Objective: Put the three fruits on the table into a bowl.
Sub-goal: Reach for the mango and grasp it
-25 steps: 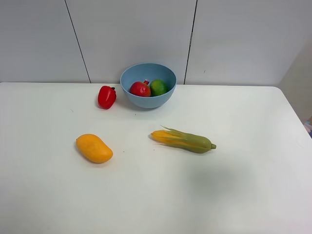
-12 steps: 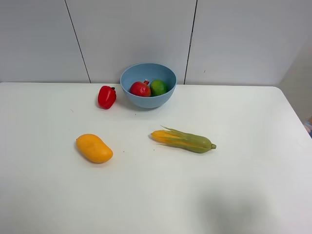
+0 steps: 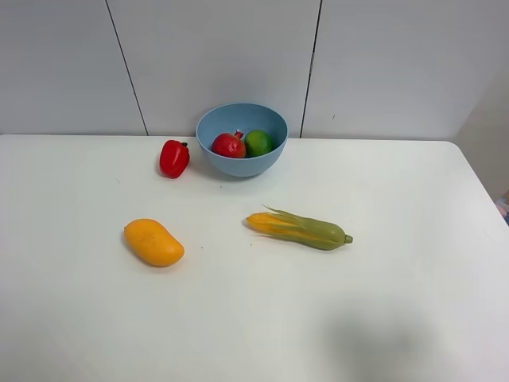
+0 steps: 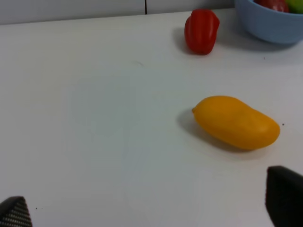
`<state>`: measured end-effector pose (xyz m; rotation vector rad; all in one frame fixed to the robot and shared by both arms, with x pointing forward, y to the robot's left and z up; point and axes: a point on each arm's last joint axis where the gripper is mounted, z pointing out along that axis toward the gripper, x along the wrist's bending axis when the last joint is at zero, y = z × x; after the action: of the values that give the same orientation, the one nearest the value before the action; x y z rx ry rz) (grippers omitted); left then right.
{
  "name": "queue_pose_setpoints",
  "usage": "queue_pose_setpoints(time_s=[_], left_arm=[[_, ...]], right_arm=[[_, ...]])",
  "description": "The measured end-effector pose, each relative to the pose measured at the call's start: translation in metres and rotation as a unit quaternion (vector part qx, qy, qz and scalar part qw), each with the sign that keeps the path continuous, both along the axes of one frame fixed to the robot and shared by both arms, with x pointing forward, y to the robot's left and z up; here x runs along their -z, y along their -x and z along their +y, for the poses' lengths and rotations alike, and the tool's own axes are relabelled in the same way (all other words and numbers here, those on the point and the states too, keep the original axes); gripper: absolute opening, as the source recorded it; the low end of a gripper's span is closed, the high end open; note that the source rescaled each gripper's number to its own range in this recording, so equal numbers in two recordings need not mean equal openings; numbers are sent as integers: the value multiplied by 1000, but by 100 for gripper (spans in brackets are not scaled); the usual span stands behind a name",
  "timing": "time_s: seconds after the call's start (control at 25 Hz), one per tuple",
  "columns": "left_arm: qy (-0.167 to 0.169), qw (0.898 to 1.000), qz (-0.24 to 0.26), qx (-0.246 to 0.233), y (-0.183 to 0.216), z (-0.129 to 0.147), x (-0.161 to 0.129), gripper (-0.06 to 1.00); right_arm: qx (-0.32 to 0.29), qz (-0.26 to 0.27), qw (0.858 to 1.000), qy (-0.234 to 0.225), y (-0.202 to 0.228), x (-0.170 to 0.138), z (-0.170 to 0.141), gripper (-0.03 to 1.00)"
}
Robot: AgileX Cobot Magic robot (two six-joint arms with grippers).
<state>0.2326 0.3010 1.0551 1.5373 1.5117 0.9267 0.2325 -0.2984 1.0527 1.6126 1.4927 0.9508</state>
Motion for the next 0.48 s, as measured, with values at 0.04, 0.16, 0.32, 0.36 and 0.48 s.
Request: queue_pose_setpoints(time_s=[0.04,0.16,0.32,0.36,0.48], left_arm=[[0,1000,0,0,0,0,0,100],[0,1000,0,0,0,0,0,100],[0,1000,0,0,0,0,0,100],[0,1000,0,0,0,0,0,100],[0,1000,0,0,0,0,0,100]], right_arm=[[1,0,1000,-2,0,0,0,100],[3,0,1000,-5,0,0,0,100],[3,0,1000,-5,0,0,0,100],[3,0,1000,-5,0,0,0,100],[3,0,1000,-5,0,0,0,100]])
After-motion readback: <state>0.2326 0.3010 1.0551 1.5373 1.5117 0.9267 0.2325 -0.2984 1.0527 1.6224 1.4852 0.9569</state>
